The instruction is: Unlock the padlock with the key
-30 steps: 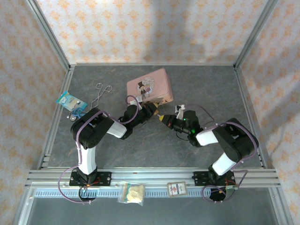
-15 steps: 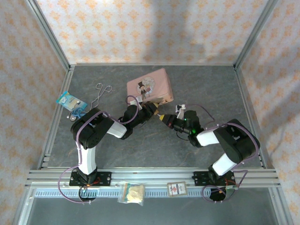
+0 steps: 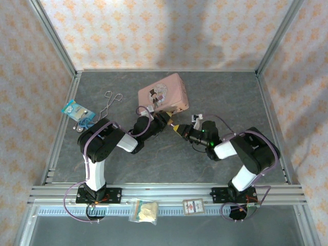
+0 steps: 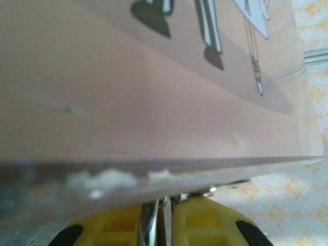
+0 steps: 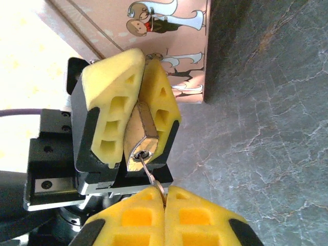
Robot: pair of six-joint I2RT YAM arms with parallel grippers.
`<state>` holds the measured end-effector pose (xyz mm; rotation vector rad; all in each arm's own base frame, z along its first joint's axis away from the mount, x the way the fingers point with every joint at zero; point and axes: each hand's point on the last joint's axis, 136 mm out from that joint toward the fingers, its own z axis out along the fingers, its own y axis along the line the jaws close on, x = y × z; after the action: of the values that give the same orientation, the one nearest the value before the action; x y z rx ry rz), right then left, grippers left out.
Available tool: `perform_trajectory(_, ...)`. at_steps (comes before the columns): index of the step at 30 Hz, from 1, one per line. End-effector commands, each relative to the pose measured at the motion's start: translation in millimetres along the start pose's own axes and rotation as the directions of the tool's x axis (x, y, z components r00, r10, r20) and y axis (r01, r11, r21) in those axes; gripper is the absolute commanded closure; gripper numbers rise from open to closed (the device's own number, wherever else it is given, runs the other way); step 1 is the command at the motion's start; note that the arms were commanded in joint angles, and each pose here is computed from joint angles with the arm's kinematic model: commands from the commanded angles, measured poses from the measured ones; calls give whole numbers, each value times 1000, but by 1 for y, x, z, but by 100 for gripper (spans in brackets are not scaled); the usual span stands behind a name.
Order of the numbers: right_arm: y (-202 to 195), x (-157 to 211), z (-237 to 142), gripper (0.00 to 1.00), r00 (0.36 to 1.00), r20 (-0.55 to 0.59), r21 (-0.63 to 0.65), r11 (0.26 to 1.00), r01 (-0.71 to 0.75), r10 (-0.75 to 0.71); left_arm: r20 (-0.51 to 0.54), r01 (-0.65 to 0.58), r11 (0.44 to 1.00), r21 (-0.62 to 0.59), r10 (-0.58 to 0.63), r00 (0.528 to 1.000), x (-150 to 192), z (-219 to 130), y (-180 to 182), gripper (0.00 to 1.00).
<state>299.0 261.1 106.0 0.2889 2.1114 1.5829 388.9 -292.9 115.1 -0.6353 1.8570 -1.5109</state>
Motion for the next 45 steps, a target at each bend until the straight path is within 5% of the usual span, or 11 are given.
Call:
perform_trajectory(1, 38, -21, 3, 100, 999, 36, -134, 991, -12, 17, -136, 39, 993, 113, -23, 990, 40, -3, -25, 100)
perform_trajectory(16, 42, -32, 4, 100, 981, 23, -172, 968, -184, 191, -128, 11, 993, 113, 4, 992, 44, -4, -28, 100)
perform_trajectory(45, 49, -17, 1, 100, 966, 102, -232, 950, -210, 239, 49, 87, 995, 39, -89, 995, 25, -3, -27, 100)
